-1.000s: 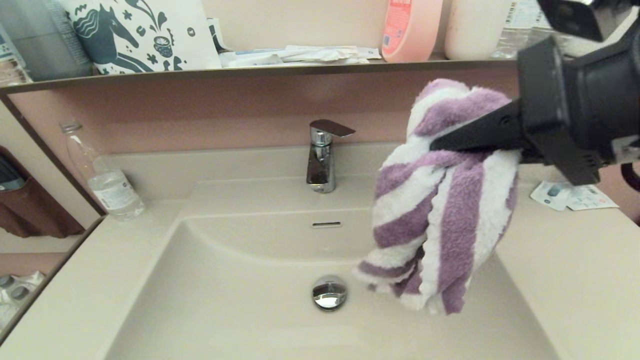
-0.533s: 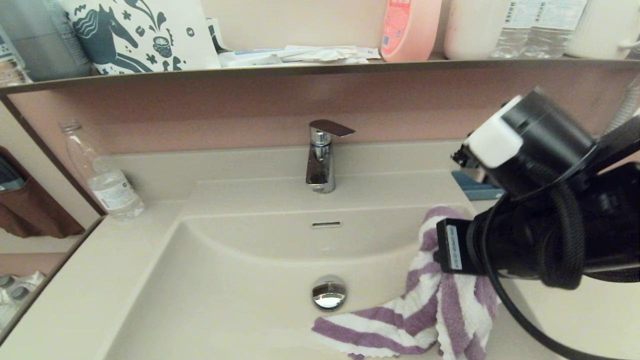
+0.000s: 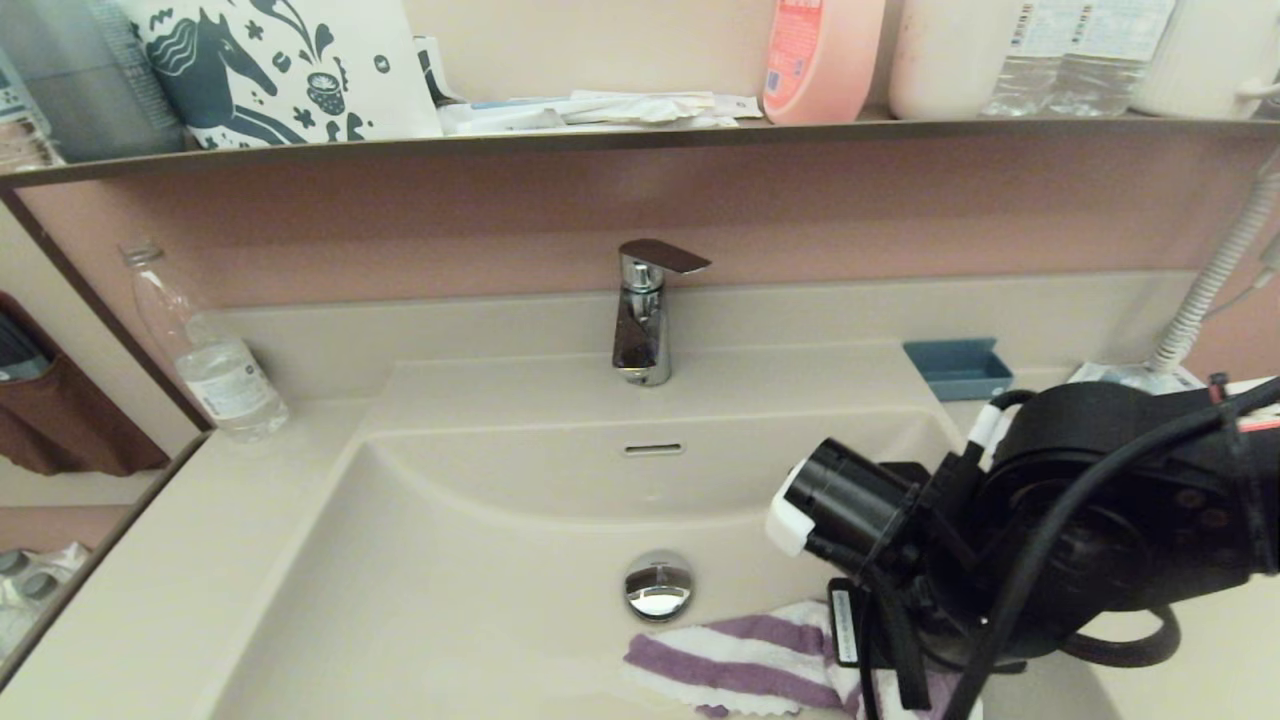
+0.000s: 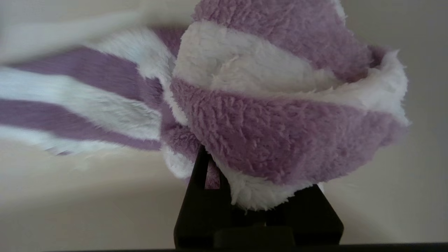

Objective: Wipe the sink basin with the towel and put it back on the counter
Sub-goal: Wipe the sink

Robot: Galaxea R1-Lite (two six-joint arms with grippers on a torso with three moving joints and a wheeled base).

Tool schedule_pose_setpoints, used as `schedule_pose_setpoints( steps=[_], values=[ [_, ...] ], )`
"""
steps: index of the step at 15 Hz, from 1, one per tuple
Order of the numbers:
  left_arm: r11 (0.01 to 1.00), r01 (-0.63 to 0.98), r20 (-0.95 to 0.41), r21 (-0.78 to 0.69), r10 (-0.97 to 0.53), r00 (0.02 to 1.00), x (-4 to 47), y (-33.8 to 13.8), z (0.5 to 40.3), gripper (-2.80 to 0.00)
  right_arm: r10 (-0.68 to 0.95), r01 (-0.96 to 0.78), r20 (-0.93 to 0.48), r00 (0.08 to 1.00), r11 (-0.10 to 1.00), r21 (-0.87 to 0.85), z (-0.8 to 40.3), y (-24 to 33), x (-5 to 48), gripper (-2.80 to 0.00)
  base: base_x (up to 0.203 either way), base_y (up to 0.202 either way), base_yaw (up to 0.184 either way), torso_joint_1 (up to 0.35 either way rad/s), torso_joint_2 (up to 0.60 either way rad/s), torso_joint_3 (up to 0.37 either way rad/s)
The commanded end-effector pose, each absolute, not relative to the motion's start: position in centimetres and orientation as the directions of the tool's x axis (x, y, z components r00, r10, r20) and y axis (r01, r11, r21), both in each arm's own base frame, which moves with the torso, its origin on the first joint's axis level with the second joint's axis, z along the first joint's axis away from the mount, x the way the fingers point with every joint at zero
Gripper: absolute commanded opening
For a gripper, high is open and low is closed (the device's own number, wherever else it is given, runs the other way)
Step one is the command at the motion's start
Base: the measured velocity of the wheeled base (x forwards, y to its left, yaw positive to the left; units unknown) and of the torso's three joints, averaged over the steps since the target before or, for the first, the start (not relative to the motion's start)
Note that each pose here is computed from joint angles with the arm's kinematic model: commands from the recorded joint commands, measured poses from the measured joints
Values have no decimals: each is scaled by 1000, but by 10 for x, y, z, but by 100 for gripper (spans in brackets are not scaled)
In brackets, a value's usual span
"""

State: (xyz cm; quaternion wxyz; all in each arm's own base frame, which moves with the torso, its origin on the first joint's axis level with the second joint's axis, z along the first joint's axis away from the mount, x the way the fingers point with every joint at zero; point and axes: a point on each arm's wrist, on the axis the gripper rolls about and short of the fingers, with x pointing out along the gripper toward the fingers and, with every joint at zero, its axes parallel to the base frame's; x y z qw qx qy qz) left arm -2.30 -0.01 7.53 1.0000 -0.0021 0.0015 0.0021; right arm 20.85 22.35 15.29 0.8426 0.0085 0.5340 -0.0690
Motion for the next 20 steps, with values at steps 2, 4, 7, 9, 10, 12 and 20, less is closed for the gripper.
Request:
schedule_pose_setpoints(
  steps=[2,4,7,9,10,12,20],
  values=[
    [1000,-6,-5,-5,6,1000,-23,0,75,-280,-116,91,-931,346,992,-90,113,247,209,-280,0,0,0,0,0,0],
    [1000,-5,-5,-5,5,1000,-23,0,75,-280,-45,54,-952,303,998,-30,109,256,206,-280,0,0,0,0,0,0],
    [1000,-5,-4,-5,5,1000,-23,0,75,-280,87,-2,-978,188,996,89,102,269,201,-280,0,0,0,0,0,0],
    [1000,-6,-5,-5,6,1000,-23,0,75,-280,135,-47,-972,193,991,128,94,282,205,-280,0,0,0,0,0,0],
    [1000,-5,-4,-5,5,1000,-23,0,75,-280,154,-68,-967,203,987,143,92,286,207,-280,0,0,0,0,0,0],
    [1000,-6,-4,-5,6,1000,-23,0,75,-280,209,-118,-954,213,975,187,82,300,211,-280,0,0,0,0,0,0],
    [1000,-5,-4,-5,5,1000,-23,0,75,-280,407,-275,-887,220,898,343,89,369,214,-280,0,0,0,0,0,0]
  ],
)
